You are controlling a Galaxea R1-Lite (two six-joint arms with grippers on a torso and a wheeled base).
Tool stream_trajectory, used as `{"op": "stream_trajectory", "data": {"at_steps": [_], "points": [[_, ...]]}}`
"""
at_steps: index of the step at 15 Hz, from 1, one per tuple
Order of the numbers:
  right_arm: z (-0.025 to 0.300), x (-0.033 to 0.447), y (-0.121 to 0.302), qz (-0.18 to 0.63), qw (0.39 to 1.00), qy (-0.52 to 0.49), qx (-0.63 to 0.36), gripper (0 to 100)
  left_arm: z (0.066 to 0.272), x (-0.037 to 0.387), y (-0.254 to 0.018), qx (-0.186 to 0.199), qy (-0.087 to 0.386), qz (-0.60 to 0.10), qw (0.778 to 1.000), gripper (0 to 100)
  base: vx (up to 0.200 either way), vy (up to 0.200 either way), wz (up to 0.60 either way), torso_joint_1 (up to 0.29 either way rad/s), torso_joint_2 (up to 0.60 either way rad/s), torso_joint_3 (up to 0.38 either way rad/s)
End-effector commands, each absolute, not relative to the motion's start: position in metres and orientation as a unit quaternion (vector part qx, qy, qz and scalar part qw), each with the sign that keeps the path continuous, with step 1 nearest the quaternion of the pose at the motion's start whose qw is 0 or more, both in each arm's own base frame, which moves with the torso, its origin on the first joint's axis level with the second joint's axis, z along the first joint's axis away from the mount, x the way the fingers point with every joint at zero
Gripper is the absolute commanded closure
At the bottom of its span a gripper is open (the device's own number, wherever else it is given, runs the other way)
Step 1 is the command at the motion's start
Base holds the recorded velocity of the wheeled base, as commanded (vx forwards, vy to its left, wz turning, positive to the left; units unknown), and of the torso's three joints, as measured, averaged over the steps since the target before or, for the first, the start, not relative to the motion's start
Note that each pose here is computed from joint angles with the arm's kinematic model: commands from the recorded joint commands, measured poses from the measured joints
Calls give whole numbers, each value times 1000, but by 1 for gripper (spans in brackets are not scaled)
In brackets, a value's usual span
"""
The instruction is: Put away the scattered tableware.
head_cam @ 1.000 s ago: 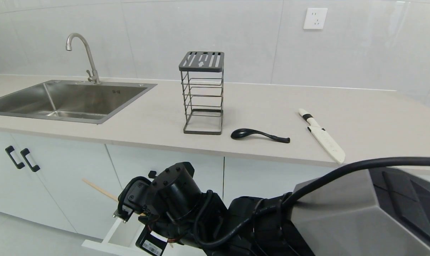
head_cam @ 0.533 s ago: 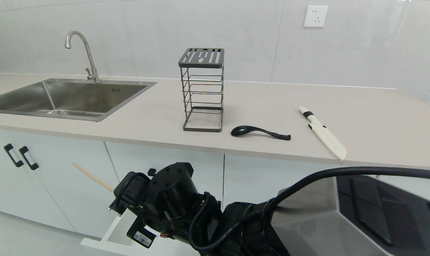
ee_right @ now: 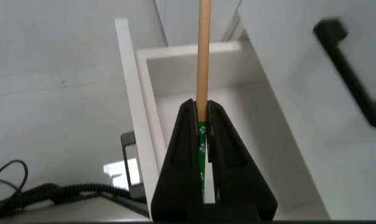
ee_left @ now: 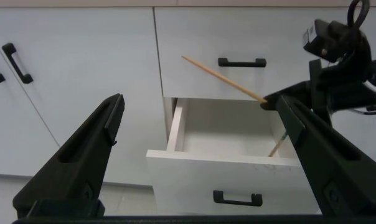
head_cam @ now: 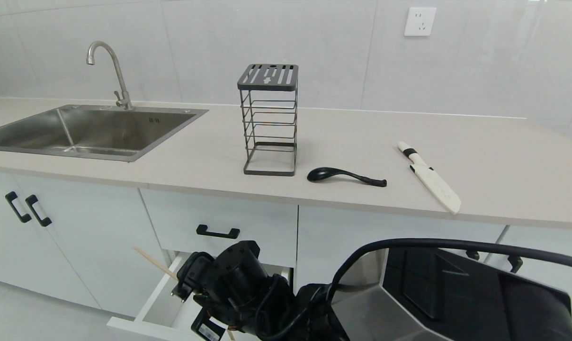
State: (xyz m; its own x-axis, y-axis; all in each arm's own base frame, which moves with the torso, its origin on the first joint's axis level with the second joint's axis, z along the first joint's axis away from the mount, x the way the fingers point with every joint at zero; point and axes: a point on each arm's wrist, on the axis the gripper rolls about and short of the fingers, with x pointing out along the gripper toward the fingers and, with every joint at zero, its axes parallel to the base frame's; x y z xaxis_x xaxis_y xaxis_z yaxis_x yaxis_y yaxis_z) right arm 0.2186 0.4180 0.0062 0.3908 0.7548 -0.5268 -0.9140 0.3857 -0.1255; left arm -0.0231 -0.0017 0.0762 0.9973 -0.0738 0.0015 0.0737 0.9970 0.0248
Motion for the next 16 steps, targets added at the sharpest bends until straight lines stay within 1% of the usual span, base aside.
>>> {"op": "stream_trajectory", "data": {"at_steps": [1,6,9,14,16], "points": [[-1,220,414,512,805,213,-212,100,76,-23,-2,12,-1,-37,999,0,0,0,0,0,0,0],[-4,220,412,510,803,221,-216,100,76,-23,-2,12,-1,-38,999,0,0,0,0,0,0,0],[-4,215,403,502,783,273,-246,100,76,-23,-2,12,-1,-37,999,0,0,0,0,0,0,0],[1,211,395,495,767,309,-266,100,76,-23,-2,12,-1,-37,999,0,0,0,0,0,0,0],[1,214,397,492,770,307,-265,100,76,-23,-2,12,-1,-37,999,0,0,0,0,0,0,0]]}}
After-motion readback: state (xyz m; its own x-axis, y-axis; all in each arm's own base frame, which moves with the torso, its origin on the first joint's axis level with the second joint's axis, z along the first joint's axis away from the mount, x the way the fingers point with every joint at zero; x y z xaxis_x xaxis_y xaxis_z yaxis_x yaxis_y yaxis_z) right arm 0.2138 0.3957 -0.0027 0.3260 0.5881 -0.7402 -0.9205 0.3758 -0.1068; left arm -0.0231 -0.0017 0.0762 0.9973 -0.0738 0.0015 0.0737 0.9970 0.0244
